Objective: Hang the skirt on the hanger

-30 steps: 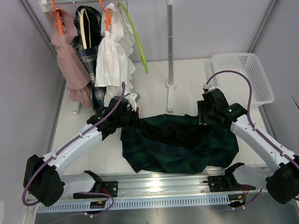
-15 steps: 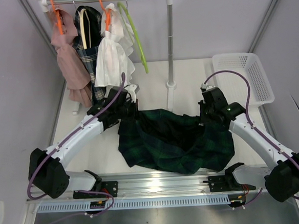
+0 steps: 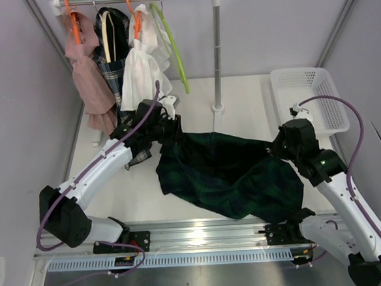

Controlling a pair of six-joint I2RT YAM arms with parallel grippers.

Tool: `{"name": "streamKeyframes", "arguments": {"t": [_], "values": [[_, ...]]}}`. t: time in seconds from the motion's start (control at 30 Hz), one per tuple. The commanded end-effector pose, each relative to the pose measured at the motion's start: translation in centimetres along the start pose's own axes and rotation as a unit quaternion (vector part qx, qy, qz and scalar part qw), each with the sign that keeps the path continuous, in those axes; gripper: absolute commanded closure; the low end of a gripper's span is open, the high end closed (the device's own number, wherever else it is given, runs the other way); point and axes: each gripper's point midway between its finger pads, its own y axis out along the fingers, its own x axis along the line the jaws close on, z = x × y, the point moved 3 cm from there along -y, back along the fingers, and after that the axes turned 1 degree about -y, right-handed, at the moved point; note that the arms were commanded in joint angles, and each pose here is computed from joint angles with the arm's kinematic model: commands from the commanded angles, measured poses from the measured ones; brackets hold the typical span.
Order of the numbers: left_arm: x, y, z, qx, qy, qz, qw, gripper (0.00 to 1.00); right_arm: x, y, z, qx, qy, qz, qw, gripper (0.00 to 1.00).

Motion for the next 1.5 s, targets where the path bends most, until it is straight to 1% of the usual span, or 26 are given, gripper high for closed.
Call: {"name": "streamKeyframes", "arguments": {"t": [0.0, 0.17, 0.37, 0.5, 0.53, 0.57, 0.63, 0.67, 0.7, 0.73, 0.83, 0.87, 0.9, 0.93, 0.97, 1.0, 1.03, 1.07, 1.1, 1.17, 1.2, 1.23, 1.27, 1.3, 1.4, 1.47], "values": [[-0.3, -0.9, 0.8, -0.007, 0.004, 0.019, 1.0, 0.55, -0.5, -0.2, 0.2, -0.025, 0.052, 0.006, 0.998, 1.0], [-1.0, -2.7, 1.8, -0.012, 0.002, 0.04, 0.999, 0.5, -0.8, -0.2, 0.7, -0.038, 0.068, 0.002, 0.997, 1.0], [-3.6, -6.6, 0.0, -0.042, 0.023, 0.08, 0.996, 0.47, -0.6, 0.0, 0.8, -0.032, 0.067, -0.003, 0.997, 1.0], [-5.7, -10.6, -4.0, -0.105, 0.036, 0.098, 0.989, 0.45, -0.5, 0.2, 1.0, -0.028, 0.068, -0.006, 0.997, 1.0], [-5.6, -11.1, -4.8, -0.12, 0.025, 0.083, 0.989, 0.45, -0.5, 0.3, 1.0, -0.026, 0.068, -0.003, 0.997, 1.0], [-6.1, -12.8, -7.0, -0.157, 0.024, 0.081, 0.984, 0.45, -0.5, 0.3, 1.0, -0.026, 0.067, -0.003, 0.997, 1.0], [-6.3, -13.8, -9.3, -0.199, 0.009, 0.071, 0.977, 0.44, -0.7, 0.4, 0.9, -0.029, 0.066, 0.005, 0.997, 1.0], [-6.3, -15.2, -11.3, -0.238, 0.002, 0.055, 0.97, 0.43, -0.8, 0.3, 0.9, -0.03, 0.064, 0.006, 0.997, 1.0], [-6.3, -14.9, -12.3, -0.253, -0.008, 0.049, 0.966, 0.43, -0.9, 0.4, 1.0, -0.029, 0.064, 0.007, 0.998, 1.0], [-6.6, -16.0, -14.0, -0.283, -0.011, 0.047, 0.958, 0.42, -0.9, 0.4, 1.1, -0.029, 0.063, 0.007, 0.998, 1.0], [-6.3, -16.4, -17.7, -0.344, -0.031, 0.006, 0.938, 0.38, -0.9, 0.5, 1.2, -0.027, 0.063, 0.007, 0.998, 1.0], [-5.7, -16.3, -18.6, -0.358, -0.041, -0.021, 0.933, 0.36, -0.9, 0.6, 1.3, -0.025, 0.061, 0.007, 0.998, 1.0], [-6.1, -17.8, -20.4, -0.385, -0.043, -0.026, 0.922, 0.36, -0.9, 0.6, 1.3, -0.024, 0.06, 0.006, 0.998, 1.0], [-5.7, -15.8, -21.1, -0.379, -0.044, -0.046, 0.923, 0.36, -0.9, 0.7, 1.3, -0.023, 0.058, 0.007, 0.998, 1.0], [-5.6, -15.6, -21.9, -0.387, -0.046, -0.057, 0.919, 0.34, -0.9, 0.7, 1.3, -0.022, 0.056, 0.007, 0.998, 1.0], [-5.6, -17.3, -23.8, -0.417, -0.056, -0.072, 0.904, 0.33, -0.9, 0.8, 1.4, -0.02, 0.055, 0.008, 0.998, 1.0], [-5.2, -14.8, -24.3, -0.401, -0.053, -0.093, 0.91, 0.32, -0.9, 0.9, 1.4, -0.021, 0.051, 0.008, 0.998, 1.0], [-5.2, -15.3, -25.4, -0.41, -0.055, -0.102, 0.905, 0.32, -1.0, 0.9, 1.4, -0.019, 0.05, 0.009, 0.998, 1.0], [-5.0, -16.3, -26.7, -0.427, -0.06, -0.119, 0.894, 0.31, -0.9, 1.0, 1.5, -0.019, 0.05, 0.01, 0.999, 1.0], [-4.4, -13.7, -27.7, -0.406, -0.057, -0.153, 0.899, 0.31, -0.9, 1.1, 1.6, -0.017, 0.045, 0.009, 0.999, 1.0], [-3.5, -13.2, -27.9, -0.402, -0.059, -0.188, 0.894, 0.3, -1.0, 1.3, 1.7, -0.015, 0.044, 0.011, 0.999, 1.0], [-3.8, -15.5, -29.6, -0.432, -0.069, -0.191, 0.879, 0.31, -0.9, 1.3, 1.6, -0.015, 0.042, 0.009, 0.999, 1.0], [-3.1, -12.6, -29.4, -0.409, -0.063, -0.216, 0.884, 0.3, -0.9, 1.3, 1.7, -0.014, 0.041, 0.008, 0.999, 1.0], [-2.4, -12.4, -29.4, -0.405, -0.06, -0.242, 0.88, 0.3, -0.8, 1.3, 1.6, -0.014, 0.041, 0.007, 0.999, 1.0], [-1.6, -11.7, -29.8, -0.413, -0.055, -0.273, 0.867, 0.3, -0.7, 1.5, 1.7, -0.012, 0.038, 0.003, 0.999, 1.0], [-1.3, -10.7, -29.7, -0.407, -0.048, -0.279, 0.868, 0.28, -0.5, 1.7, 1.7, -0.009, 0.036, 0.0, 0.999, 1.0]]}}
